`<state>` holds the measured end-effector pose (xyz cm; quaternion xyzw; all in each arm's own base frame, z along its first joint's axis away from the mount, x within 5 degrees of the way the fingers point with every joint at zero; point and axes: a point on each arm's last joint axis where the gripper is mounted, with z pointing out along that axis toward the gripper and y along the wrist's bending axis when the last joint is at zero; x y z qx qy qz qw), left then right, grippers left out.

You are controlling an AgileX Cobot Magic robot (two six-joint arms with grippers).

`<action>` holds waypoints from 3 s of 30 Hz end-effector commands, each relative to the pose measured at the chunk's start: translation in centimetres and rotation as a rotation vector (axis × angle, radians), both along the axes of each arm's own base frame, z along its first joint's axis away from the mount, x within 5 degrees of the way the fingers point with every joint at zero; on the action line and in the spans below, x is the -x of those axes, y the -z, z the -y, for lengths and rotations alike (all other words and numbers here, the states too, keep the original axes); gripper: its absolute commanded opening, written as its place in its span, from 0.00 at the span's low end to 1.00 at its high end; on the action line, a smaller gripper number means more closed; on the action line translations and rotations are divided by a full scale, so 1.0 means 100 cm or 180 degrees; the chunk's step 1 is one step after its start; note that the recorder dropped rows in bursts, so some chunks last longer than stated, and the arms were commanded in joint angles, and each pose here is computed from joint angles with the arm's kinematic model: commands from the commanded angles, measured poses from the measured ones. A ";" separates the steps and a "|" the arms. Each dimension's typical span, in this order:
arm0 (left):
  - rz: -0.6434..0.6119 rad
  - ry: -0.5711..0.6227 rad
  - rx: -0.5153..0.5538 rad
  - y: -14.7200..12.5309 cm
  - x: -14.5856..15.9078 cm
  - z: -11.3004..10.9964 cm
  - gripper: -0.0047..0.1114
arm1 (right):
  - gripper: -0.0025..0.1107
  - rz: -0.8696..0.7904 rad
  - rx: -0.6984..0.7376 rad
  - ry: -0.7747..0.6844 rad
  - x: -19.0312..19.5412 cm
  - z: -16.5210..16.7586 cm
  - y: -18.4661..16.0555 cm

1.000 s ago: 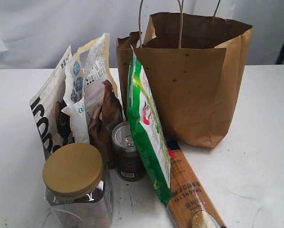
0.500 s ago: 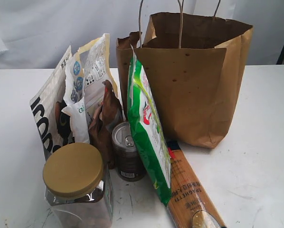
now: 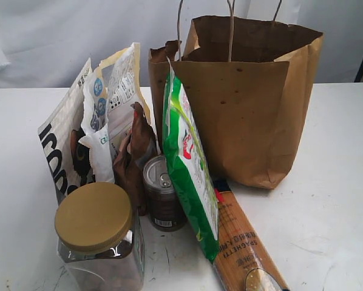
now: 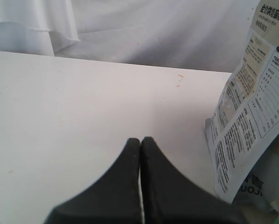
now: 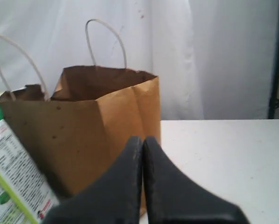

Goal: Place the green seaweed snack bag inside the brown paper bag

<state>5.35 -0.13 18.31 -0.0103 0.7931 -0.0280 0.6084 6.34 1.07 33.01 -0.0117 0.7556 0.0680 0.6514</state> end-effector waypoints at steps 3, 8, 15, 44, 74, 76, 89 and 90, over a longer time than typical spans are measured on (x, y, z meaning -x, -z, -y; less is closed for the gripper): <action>0.0028 0.0016 -0.0002 0.001 0.000 0.000 0.04 | 0.02 -0.0669 -0.0003 -0.0587 -0.027 -0.017 0.001; 0.0028 0.0016 -0.0002 0.001 0.000 0.000 0.04 | 0.02 -0.1051 -0.0052 -0.0793 -0.037 -0.024 0.011; 0.0028 0.0016 -0.0002 0.001 0.000 0.000 0.04 | 0.02 -0.1092 -0.0342 -0.1193 -0.032 -0.039 0.009; 0.0028 0.0016 -0.0002 0.001 0.000 0.000 0.04 | 0.02 -0.1058 0.0196 -0.1725 -0.027 -0.052 0.040; 0.0028 0.0016 -0.0002 0.001 0.000 0.000 0.04 | 0.09 -0.0535 0.0039 -0.1984 -0.062 -0.110 0.075; 0.0028 0.0016 -0.0002 0.001 0.000 0.000 0.04 | 0.15 -0.0494 0.0075 -0.2098 -0.060 -0.117 0.077; 0.0028 0.0016 -0.0002 0.001 0.000 0.000 0.04 | 0.75 -0.0599 0.0025 -0.2264 -0.074 -0.155 0.091; 0.0028 0.0016 -0.0002 0.001 0.000 0.000 0.04 | 0.75 -0.0634 0.0047 -0.2261 -0.077 -0.158 0.093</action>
